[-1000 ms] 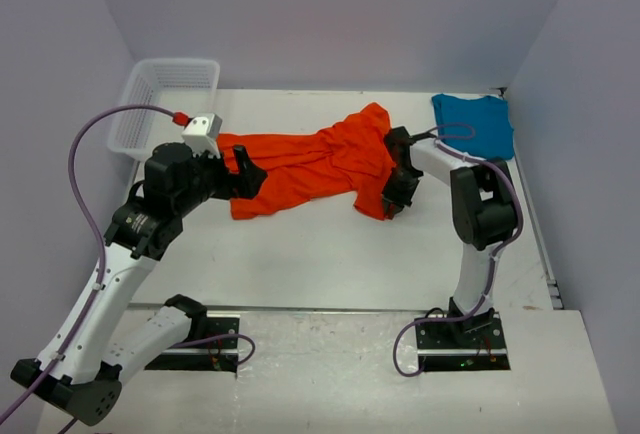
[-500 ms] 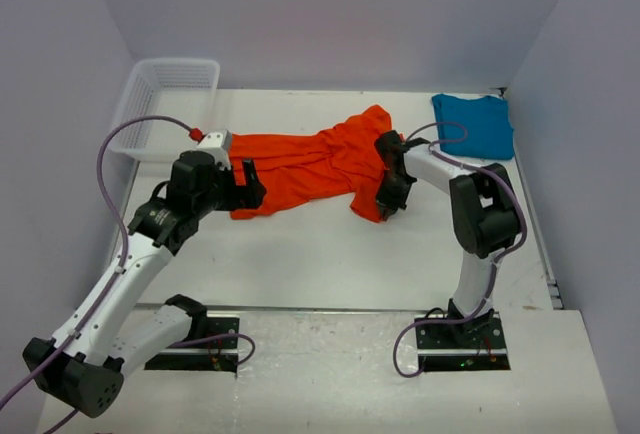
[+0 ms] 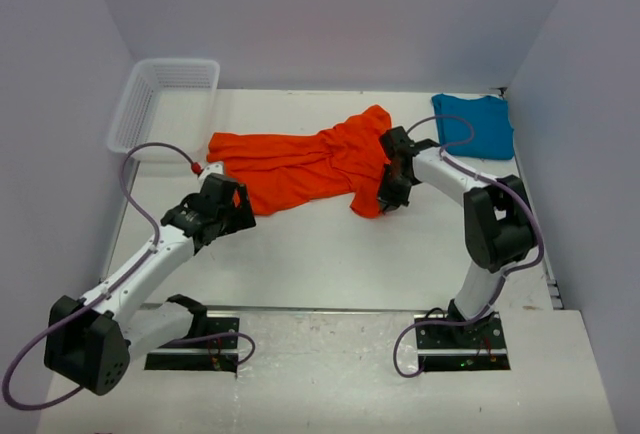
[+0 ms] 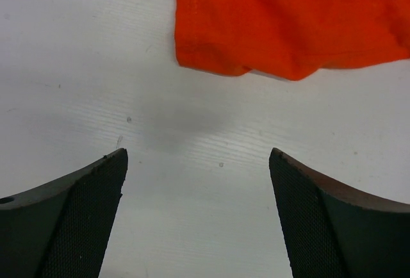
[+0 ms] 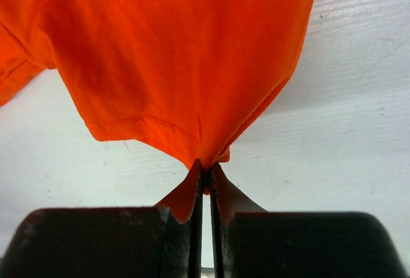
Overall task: Fold and stack the t-shirts
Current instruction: Flatten out the tshirt
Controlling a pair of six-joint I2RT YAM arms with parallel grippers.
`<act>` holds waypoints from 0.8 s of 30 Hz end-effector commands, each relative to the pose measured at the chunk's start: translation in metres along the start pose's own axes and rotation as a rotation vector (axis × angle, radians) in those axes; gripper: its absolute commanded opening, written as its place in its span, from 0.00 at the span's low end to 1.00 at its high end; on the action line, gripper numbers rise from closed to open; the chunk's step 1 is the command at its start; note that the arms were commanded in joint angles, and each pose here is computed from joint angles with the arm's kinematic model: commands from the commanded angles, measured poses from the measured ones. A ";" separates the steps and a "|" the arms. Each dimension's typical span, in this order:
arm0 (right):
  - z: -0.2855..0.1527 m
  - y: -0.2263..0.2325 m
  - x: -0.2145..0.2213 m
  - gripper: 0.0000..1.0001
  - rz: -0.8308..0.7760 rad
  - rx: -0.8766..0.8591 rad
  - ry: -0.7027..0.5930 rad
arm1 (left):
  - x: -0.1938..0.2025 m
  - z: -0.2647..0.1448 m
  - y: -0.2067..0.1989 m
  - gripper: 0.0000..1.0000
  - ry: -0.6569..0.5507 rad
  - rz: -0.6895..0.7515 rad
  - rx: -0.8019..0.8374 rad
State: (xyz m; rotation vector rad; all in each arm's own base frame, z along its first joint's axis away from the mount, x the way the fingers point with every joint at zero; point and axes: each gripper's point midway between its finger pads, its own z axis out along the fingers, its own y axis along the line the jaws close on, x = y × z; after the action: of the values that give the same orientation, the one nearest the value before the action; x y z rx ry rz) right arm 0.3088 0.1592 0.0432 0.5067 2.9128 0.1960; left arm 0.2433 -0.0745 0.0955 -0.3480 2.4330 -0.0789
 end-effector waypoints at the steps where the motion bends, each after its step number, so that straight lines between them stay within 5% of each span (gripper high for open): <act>1: -0.015 0.011 -0.002 0.00 -0.042 -0.072 -0.034 | -0.025 0.013 0.002 0.91 -0.080 -0.070 -0.091; 11: -0.018 0.007 0.004 0.00 -0.077 -0.096 -0.042 | -0.039 0.059 -0.021 0.77 -0.051 -0.052 -0.031; 24: -0.021 0.009 0.009 0.00 -0.085 -0.125 -0.032 | -0.058 0.086 -0.001 0.75 -0.022 -0.079 -0.072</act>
State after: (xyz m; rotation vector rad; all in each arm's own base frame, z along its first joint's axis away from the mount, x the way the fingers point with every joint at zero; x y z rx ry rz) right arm 0.2983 0.1624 0.0497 0.4000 2.8974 0.2904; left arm 0.3193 -0.0512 0.0547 -0.5020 2.4488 0.0211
